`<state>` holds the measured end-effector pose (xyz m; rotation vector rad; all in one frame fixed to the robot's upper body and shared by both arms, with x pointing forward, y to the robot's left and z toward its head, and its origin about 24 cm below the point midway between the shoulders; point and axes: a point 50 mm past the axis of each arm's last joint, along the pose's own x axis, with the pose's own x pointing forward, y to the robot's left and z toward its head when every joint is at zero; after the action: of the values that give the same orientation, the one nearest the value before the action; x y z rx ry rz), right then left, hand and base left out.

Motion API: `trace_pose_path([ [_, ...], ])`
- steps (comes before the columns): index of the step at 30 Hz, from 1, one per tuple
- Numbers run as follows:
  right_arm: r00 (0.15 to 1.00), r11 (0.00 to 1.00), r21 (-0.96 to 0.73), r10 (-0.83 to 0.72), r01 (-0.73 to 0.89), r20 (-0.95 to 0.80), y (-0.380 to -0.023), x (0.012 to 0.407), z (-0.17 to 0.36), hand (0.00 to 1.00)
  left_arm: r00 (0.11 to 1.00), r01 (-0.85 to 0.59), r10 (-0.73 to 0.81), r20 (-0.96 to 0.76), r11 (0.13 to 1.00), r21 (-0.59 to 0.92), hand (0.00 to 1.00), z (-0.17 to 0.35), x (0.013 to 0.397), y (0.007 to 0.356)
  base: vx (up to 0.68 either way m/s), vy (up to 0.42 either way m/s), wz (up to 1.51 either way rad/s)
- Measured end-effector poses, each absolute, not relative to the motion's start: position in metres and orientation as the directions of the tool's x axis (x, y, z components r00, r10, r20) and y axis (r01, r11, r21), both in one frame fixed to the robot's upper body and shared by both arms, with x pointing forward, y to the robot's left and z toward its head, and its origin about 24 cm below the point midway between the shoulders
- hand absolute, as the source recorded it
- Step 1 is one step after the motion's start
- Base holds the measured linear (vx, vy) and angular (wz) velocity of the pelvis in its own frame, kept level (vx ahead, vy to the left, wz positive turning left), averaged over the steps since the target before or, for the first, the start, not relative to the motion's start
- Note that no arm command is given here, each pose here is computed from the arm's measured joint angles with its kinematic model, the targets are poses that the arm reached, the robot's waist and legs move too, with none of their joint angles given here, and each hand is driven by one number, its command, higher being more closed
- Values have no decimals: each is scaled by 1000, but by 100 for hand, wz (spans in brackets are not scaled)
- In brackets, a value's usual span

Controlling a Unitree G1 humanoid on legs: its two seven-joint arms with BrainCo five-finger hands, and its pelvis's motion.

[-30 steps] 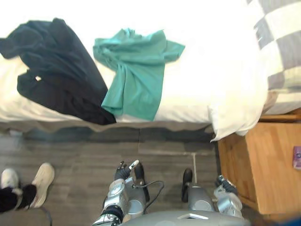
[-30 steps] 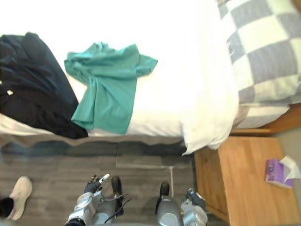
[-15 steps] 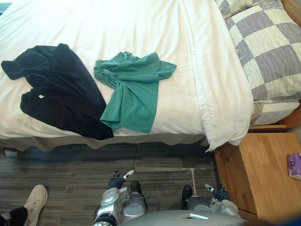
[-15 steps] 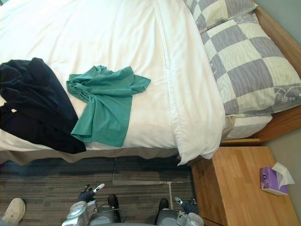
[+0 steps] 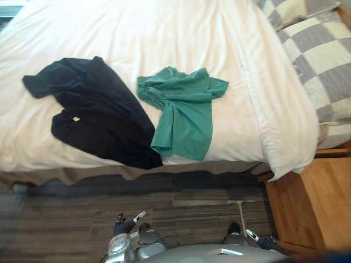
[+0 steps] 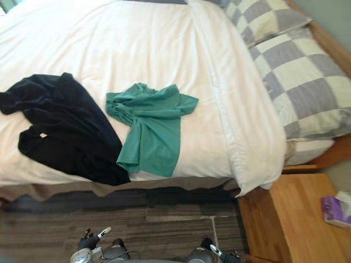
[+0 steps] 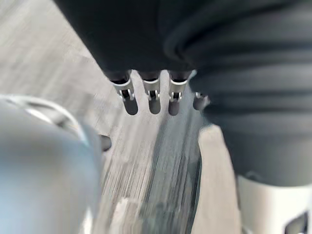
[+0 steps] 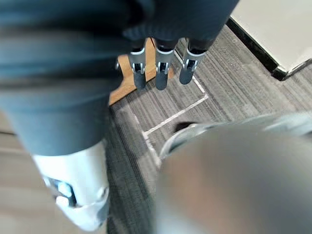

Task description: Tidy the bed and pick cloth on bed and put in laundry

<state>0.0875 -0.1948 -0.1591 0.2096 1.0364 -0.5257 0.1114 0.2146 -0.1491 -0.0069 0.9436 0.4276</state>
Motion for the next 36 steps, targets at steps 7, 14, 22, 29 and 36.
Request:
trace_pose_path([
  [7,456,877,-68,-311,475,-834,-195,99,-155,0,559,-195,233,-796,970,147,0,-150,129,181,-18,3,3],
  [14,528,913,-130,-334,386,-781,-214,130,-143,0,624,-283,252,-740,955,87,0,-139,150,185,-117,92,13],
  [22,415,860,-191,-410,474,-812,-228,87,-151,0,558,-417,356,-750,901,118,0,-142,128,212,33,369,14],
  [29,361,871,-153,-345,466,-866,-200,70,-162,0,498,-484,456,-738,852,200,0,-141,116,238,241,743,-2],
  [36,549,954,-181,-287,239,-785,-198,121,-145,0,432,-415,371,-822,891,184,0,-155,97,225,225,236,-61],
])
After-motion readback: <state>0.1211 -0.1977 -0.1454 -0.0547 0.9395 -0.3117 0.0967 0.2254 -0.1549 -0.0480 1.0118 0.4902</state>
